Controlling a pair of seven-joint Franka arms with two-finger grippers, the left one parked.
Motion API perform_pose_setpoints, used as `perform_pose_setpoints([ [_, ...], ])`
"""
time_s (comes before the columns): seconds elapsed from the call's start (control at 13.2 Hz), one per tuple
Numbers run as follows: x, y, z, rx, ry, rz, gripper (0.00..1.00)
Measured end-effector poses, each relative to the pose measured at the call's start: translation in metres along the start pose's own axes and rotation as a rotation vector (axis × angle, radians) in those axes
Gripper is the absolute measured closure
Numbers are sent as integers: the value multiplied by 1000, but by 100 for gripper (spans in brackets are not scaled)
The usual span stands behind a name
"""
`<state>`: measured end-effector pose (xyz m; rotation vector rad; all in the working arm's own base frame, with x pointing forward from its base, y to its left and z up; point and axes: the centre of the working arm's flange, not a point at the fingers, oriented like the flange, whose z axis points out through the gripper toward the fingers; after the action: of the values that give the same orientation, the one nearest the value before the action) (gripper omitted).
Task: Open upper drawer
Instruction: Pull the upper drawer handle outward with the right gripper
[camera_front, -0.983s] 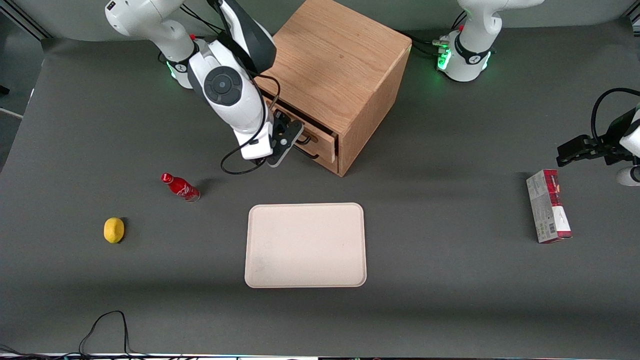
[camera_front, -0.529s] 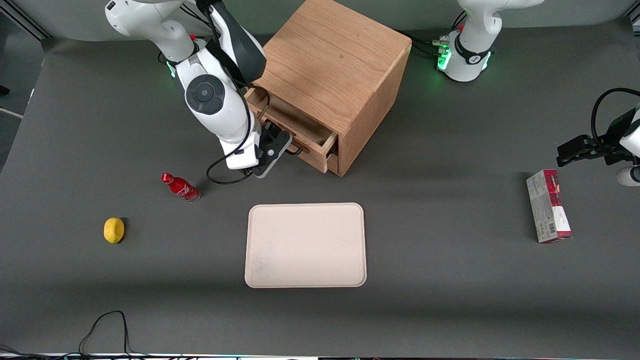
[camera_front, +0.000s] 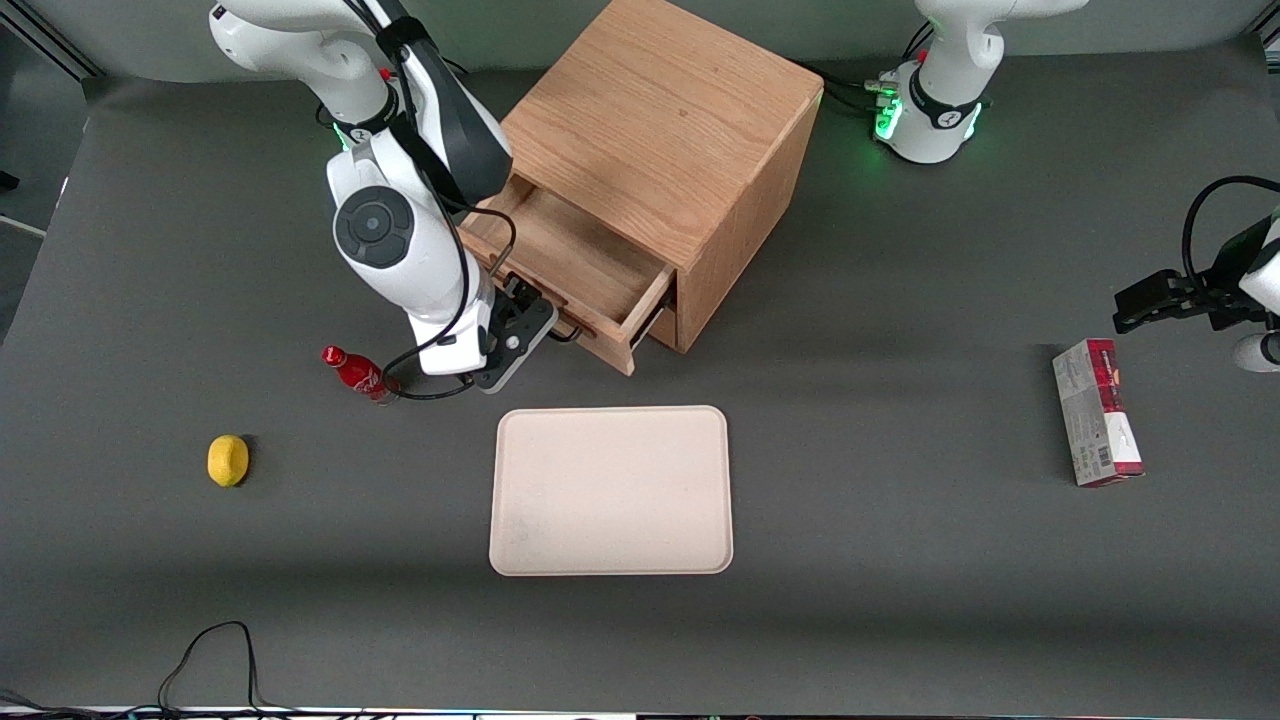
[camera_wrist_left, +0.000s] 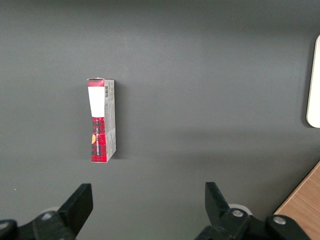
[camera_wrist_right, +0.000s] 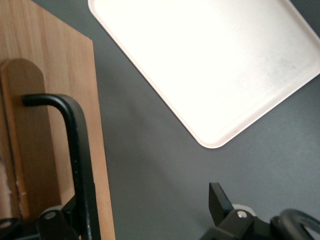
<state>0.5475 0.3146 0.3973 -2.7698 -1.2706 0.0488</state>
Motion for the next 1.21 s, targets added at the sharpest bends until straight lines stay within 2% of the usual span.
perform_pose_setpoints([
  [0.15, 5, 10, -5, -5, 5, 7, 0],
  [0.45, 11, 22, -13, 1, -16, 7, 0],
  [0.83, 3, 54, -8, 1, -23, -12, 0],
  [1.21, 1, 69, -10, -5, -16, 4, 0],
])
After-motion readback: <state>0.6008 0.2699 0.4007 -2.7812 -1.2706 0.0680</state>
